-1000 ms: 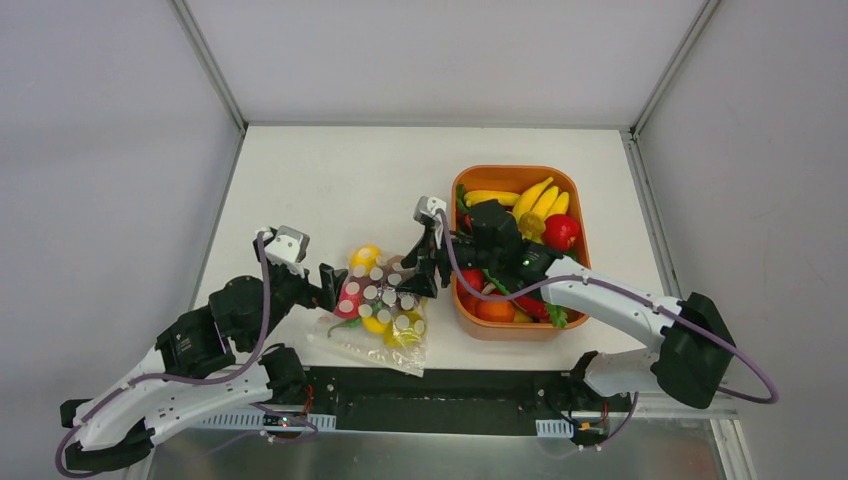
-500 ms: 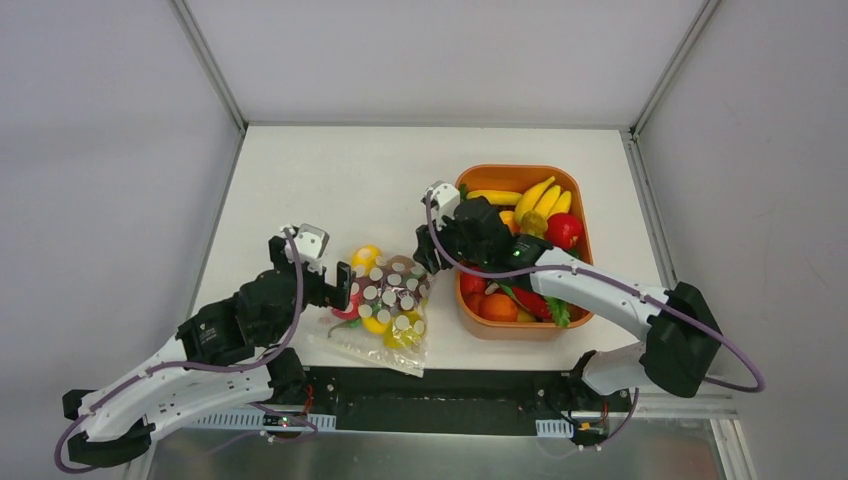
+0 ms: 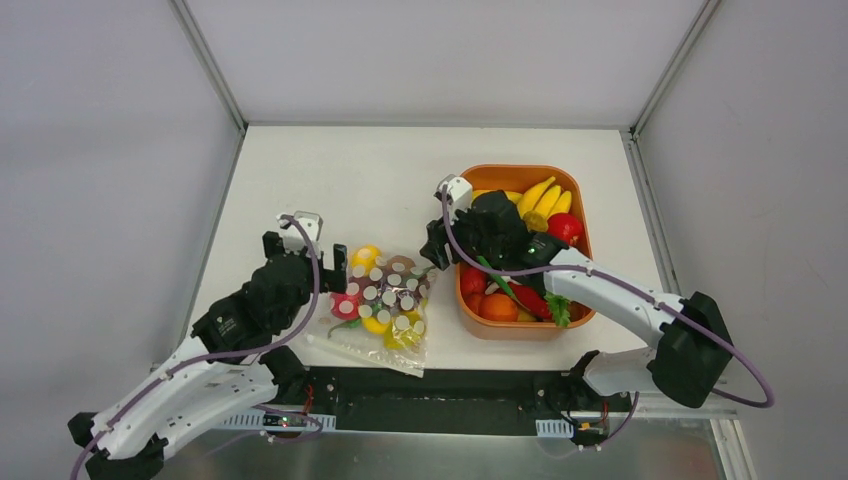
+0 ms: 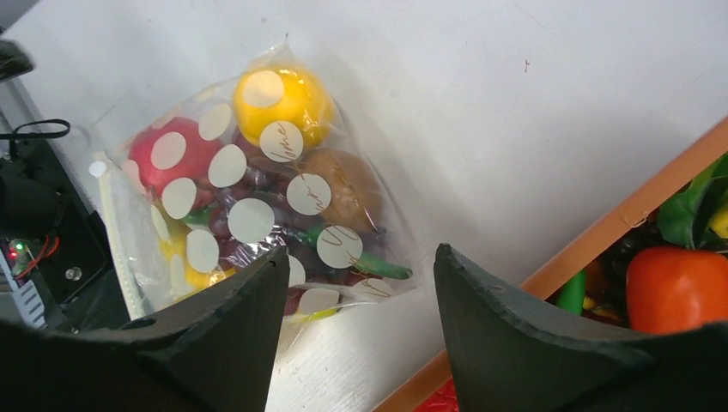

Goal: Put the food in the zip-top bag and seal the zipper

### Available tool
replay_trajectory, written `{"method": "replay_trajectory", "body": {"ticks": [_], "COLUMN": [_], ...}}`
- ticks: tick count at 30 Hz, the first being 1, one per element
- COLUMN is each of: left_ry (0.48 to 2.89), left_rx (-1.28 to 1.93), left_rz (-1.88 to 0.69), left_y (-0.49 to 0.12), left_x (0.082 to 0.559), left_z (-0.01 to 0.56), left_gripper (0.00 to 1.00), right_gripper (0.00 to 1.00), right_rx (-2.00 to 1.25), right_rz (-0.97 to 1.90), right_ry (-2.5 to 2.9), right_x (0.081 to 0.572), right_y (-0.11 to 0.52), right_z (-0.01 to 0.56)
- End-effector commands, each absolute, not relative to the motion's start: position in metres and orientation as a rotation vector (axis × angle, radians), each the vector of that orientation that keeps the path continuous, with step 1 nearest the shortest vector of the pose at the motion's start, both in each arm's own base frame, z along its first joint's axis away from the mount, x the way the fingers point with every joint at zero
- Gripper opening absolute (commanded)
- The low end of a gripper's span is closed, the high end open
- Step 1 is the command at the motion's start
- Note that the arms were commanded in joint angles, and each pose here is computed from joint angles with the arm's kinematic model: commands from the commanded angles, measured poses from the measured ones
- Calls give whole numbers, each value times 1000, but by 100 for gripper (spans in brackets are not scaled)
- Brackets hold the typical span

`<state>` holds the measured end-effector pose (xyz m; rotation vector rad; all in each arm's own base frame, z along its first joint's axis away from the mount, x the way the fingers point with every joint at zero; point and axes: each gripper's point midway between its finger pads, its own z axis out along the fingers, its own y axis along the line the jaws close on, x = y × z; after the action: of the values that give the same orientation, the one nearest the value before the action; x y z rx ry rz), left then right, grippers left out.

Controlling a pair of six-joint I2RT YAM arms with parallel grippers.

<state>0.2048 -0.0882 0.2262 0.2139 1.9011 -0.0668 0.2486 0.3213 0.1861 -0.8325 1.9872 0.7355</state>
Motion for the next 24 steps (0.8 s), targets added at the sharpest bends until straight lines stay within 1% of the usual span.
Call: {"method": "replay_trajectory", "body": {"ticks": [1,5,7,11,14,16,18,19,22,23,24], "left_ry": [1894,1922,1949,1974,1993,2018,2027,2028,2020,2019,2017], "left_rx": [100,37,4,-67,-90,-90,-93,-95,-106,-109,-113], "left_rz": [-143,-129,-125,-133,-172,-170,-167,-163,-161,-159,-160], "left_y": [-83,-71,-67,-60,-61,-61,-60,-58,-56,-55,-54], "left_x": [218,225,228,234,236,235,232,231,228,227,226], "left_z": [241,245,243,238,231,225,222,220,217,216,215], "left_gripper": [99,99,99,99,99,99,99,99,99,99,99], "right_gripper": [66,69,77,88,93,93,92,90,79,75,73], "right_rx": [-724,-605,-490,-324,-259,-279,-373,-421,-673,-739,-820], "right_rz": [820,725,635,545,545,617,787,923,1316,1404,1464], "right_ry": [1765,1709,1713,1712,1700,1691,1694,1701,1702,1703,1724], "right_x": [257,270,283,295,295,286,264,248,185,168,146], "right_y": [327,306,285,248,231,235,257,272,310,319,329], "right_z": [259,282,286,287,290,296,303,309,320,321,316]}}
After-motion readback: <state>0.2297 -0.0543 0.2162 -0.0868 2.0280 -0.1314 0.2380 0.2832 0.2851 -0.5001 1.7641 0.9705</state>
